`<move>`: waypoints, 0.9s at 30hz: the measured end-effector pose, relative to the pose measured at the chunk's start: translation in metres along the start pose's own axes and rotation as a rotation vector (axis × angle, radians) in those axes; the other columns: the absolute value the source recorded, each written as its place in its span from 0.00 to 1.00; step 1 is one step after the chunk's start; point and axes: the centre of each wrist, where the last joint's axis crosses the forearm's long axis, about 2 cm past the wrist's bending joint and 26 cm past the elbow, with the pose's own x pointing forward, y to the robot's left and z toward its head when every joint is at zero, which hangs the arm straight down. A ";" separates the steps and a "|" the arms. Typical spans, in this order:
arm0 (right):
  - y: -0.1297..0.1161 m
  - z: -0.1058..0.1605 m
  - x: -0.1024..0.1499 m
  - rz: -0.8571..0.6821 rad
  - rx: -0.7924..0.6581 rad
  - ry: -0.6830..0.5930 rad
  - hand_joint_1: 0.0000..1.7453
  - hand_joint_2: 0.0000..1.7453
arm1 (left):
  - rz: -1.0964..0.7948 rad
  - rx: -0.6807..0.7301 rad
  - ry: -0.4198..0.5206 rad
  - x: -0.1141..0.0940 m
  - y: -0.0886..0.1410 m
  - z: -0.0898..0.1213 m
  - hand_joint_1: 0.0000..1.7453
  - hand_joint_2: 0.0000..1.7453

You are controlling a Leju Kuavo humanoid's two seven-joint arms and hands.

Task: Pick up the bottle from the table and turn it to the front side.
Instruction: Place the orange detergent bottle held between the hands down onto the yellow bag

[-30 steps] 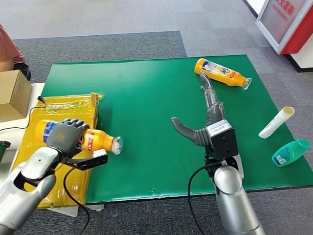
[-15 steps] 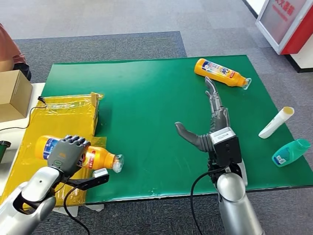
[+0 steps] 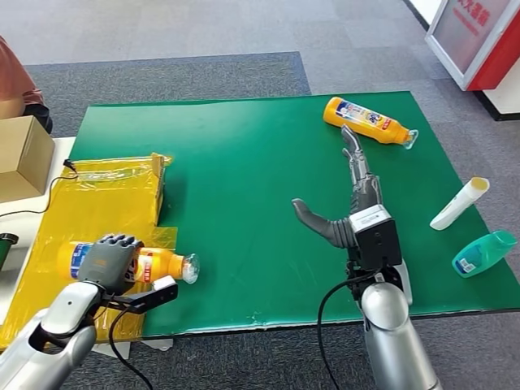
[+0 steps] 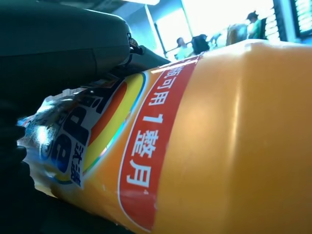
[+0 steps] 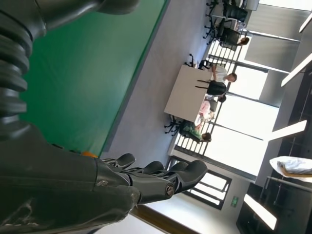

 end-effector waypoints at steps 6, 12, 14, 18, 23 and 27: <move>0.001 -0.013 0.003 -0.018 0.016 0.001 0.00 1.00 | 0.038 -0.051 0.074 -0.006 -0.011 -0.012 1.00 1.00; 0.004 -0.018 0.005 -0.028 0.027 0.000 0.00 1.00 | 0.060 -0.049 0.132 -0.010 -0.012 -0.020 0.75 1.00; 0.005 -0.018 0.004 -0.030 0.031 0.000 0.00 1.00 | 0.064 -0.040 0.142 -0.010 -0.013 -0.021 0.25 1.00; 0.007 -0.018 0.004 -0.032 0.035 -0.002 0.00 1.00 | 0.080 -0.006 0.161 -0.009 -0.015 -0.021 0.00 1.00; 0.008 -0.015 0.003 -0.030 0.037 -0.001 0.00 1.00 | 0.097 0.012 0.176 -0.006 -0.017 -0.020 0.00 1.00; 0.009 -0.013 0.002 -0.029 0.037 0.002 0.00 1.00 | 0.102 0.012 0.178 -0.003 -0.018 -0.019 0.00 1.00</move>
